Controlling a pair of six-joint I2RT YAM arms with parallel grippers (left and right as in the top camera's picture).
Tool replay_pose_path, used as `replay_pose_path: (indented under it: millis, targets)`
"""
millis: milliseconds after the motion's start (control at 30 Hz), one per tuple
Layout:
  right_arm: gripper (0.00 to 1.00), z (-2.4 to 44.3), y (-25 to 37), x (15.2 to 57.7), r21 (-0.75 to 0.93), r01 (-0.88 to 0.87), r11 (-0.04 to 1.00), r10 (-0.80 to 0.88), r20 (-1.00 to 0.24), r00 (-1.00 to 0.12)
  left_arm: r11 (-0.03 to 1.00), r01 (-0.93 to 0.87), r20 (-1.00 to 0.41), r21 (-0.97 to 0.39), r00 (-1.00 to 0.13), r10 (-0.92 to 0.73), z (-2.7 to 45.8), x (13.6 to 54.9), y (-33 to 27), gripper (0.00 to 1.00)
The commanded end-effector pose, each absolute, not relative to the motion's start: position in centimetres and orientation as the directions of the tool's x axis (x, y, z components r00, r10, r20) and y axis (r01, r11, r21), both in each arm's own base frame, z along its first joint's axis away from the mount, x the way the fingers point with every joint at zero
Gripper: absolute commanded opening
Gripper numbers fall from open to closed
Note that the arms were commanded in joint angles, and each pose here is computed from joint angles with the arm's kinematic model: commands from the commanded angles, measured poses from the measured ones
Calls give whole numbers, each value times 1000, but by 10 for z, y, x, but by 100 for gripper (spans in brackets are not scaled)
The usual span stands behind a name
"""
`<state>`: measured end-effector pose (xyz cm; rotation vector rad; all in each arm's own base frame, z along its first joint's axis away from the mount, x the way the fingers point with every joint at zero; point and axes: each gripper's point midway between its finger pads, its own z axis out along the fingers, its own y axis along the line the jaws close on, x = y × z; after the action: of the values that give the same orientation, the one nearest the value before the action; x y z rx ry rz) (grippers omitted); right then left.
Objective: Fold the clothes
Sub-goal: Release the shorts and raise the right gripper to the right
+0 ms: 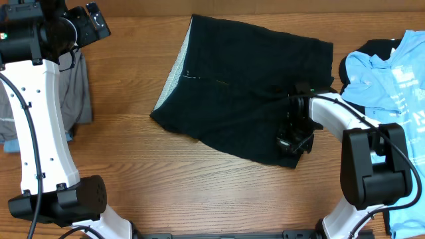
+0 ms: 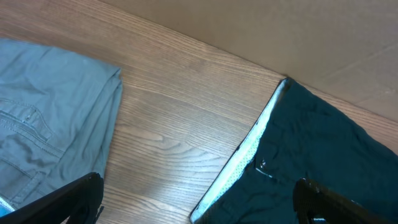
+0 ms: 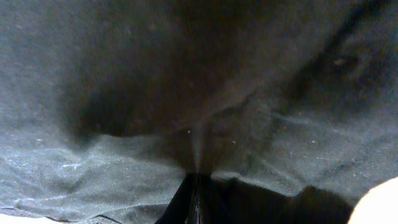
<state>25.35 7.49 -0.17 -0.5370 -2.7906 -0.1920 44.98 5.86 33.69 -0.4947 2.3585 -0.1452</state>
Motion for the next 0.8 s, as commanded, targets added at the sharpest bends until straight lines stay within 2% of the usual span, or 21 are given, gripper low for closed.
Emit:
replay_pose_path:
  millis: [0, 167, 333, 500, 633, 667, 700, 733, 767]
  targets:
    - [4, -13, 42, 218, -149, 402, 903, 428, 337, -838, 927, -297, -632, -227, -680, -372, 336, 451, 59, 100]
    - [4, -8, 18, 209, -266, 394, 880, 466, 321, -824, 927, -298, -632, -226, -680, -372, 336, 451, 59, 100]
    - [4, 5, 46, 232, -58, 332, 941, 331, 347, -877, 927, -298, -632, -226, -680, -372, 336, 451, 59, 100]
    - [5, 83, 51, 285, 76, 324, 943, 313, 125, -941, 927, -298, -632, -226, -680, -372, 336, 451, 59, 100]
    - [10, 158, 8, 302, 71, 405, 912, 409, -71, -910, 927, -298, -632, -226, -680, -372, 336, 451, 59, 100]
    - [31, 175, -15, 302, 48, 453, 890, 455, -123, -882, 927, -298, -632, -226, -680, -372, 336, 451, 59, 100]
    - [79, 184, -29, 301, 36, 485, 874, 484, -154, -861, 927, -298, -632, -226, -680, -373, 336, 451, 59, 100]
    - [100, 191, -37, 301, 41, 506, 862, 505, -176, -845, 927, -298, -632, -226, -680, -372, 336, 451, 59, 100]
    - [100, 195, -51, 298, 49, 543, 838, 542, -191, -818, 927, -298, -632, -226, -680, -372, 336, 451, 59, 100]
